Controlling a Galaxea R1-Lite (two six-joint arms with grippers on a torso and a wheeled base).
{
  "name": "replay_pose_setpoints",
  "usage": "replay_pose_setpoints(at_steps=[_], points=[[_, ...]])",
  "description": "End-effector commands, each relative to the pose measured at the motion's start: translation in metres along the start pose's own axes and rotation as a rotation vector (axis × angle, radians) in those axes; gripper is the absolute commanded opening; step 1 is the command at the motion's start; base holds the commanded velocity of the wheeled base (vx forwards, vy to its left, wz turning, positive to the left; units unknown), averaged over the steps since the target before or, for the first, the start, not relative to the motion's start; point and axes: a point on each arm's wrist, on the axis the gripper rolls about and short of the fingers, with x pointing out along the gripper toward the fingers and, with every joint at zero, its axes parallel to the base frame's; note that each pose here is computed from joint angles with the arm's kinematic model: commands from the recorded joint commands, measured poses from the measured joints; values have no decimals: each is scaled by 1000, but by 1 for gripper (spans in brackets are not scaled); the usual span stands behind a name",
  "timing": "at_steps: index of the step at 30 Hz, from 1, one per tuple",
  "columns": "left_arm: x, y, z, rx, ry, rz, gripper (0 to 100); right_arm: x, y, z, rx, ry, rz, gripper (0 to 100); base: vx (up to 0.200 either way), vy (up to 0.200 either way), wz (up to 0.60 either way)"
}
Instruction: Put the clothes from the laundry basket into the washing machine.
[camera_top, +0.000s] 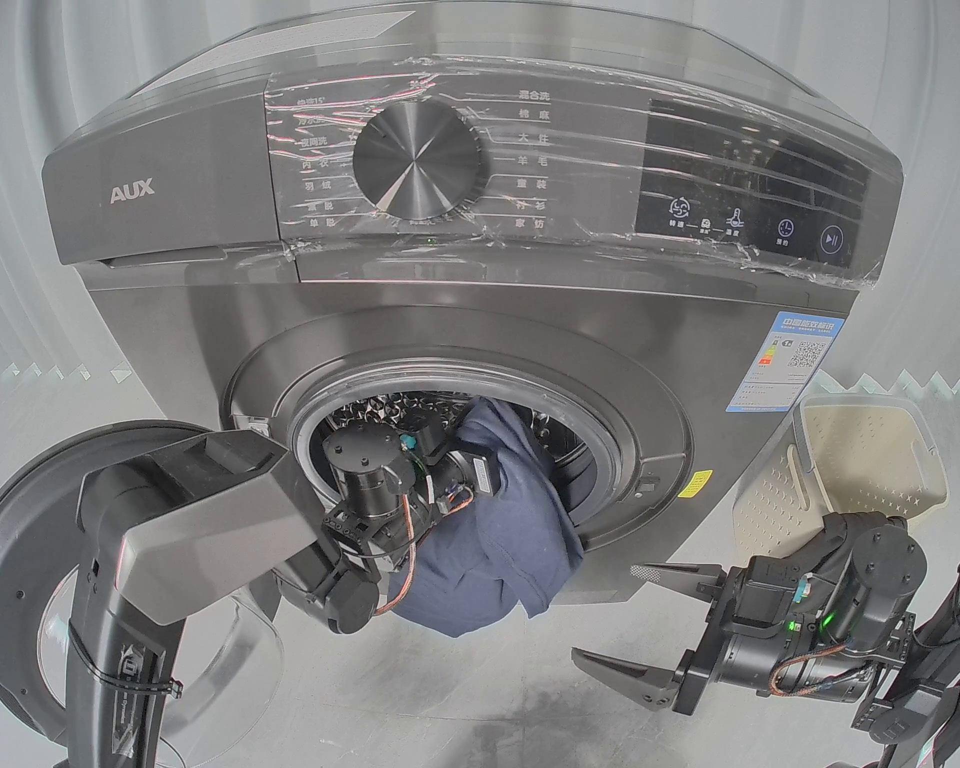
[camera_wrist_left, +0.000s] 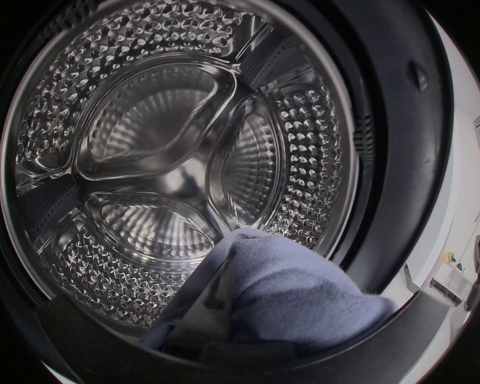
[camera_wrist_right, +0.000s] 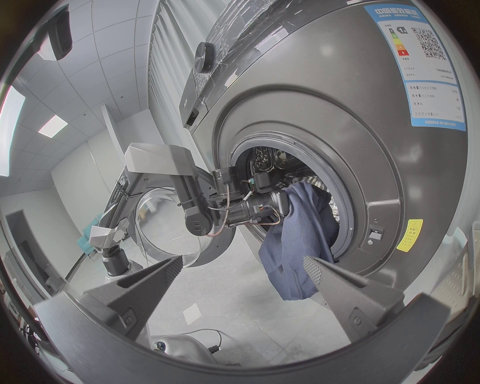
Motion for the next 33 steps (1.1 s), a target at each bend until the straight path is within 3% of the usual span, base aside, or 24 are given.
replay_pose_setpoints(at_steps=[1, 14, 19, 24, 28, 33], points=[[29, 14, -2, 1, -23, 65, 0, 1, 0, -1, 1, 7, 2, 100, 0, 0, 0], [80, 33, -1, 9, -55, 151, 0, 2, 0, -4, 5, 19, 4, 100, 0, 0, 0], [97, 36, 1, 4, -123, 191, 0, 2, 2, -4, 3, 22, 6, 100, 0, 0, 0], [114, 45, 20, -2, -226, 253, 0, 2, 3, -4, 3, 23, 11, 100, 0, 0, 0], [114, 51, 16, -1, -209, 273, 0, 2, 3, -4, 3, 23, 9, 100, 0, 0, 0], [112, 49, 14, -1, -201, 270, 0, 2, 3, -4, 3, 24, 11, 100, 0, 0, 0]])
